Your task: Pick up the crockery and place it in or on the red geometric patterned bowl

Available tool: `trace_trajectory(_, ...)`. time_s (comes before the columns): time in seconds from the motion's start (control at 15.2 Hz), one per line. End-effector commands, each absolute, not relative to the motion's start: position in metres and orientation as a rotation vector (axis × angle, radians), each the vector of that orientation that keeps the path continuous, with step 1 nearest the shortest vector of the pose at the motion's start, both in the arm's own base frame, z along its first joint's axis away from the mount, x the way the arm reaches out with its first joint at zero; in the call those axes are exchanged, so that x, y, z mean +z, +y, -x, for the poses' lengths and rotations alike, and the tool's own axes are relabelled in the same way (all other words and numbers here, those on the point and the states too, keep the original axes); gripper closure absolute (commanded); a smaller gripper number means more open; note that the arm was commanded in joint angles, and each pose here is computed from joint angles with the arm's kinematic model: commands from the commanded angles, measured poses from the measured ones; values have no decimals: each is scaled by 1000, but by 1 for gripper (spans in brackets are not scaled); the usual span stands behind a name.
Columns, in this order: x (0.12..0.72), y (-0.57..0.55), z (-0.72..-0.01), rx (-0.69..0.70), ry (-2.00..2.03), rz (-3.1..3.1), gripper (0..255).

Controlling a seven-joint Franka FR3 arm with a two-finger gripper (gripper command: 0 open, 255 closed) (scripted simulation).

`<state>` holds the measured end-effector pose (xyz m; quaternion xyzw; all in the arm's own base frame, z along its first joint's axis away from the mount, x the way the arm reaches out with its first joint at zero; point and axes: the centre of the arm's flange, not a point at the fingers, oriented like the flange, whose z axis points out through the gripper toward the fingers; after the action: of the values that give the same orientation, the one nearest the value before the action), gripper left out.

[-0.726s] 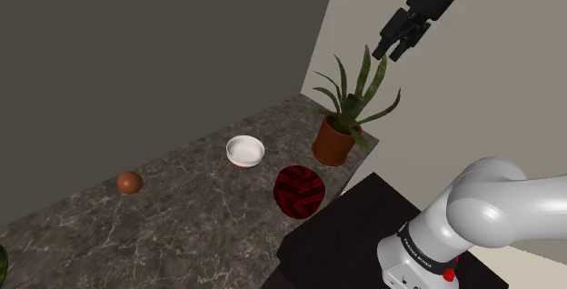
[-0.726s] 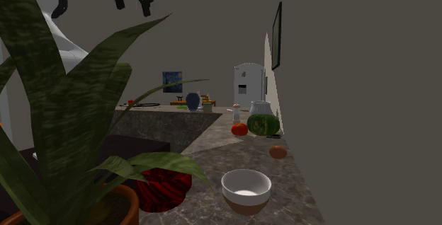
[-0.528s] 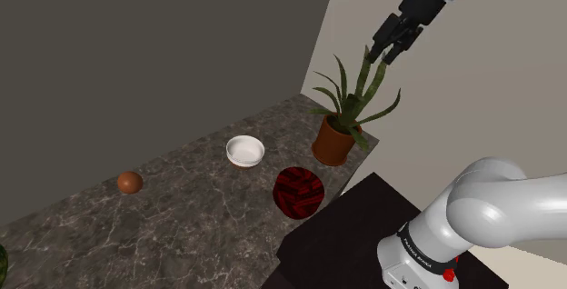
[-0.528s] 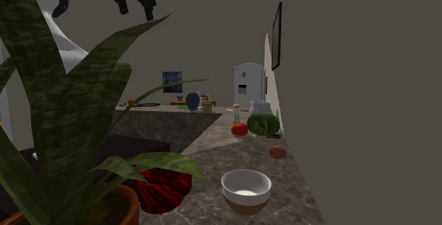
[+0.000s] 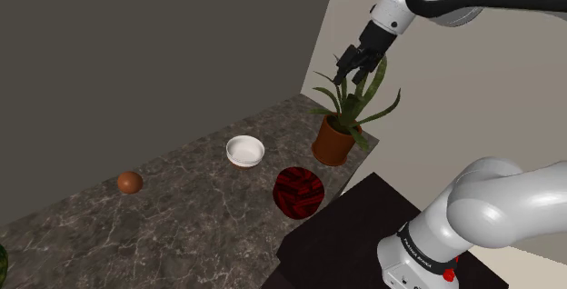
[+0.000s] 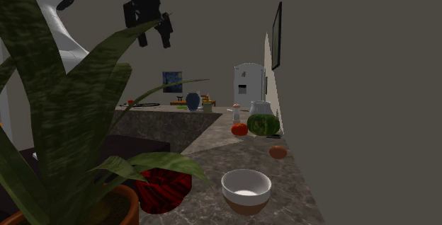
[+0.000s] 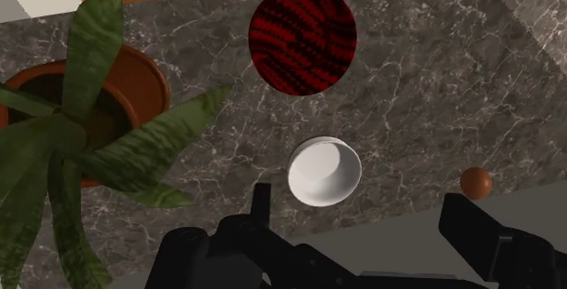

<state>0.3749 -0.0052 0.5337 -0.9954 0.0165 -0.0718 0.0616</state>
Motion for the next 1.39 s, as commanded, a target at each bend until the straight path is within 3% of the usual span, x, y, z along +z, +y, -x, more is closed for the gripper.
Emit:
trace_trajectory(0.0,512,-3,-388,-214,55,3009,0)
trace_trajectory(1.32,285,17,-527,-151,101,2993,0)
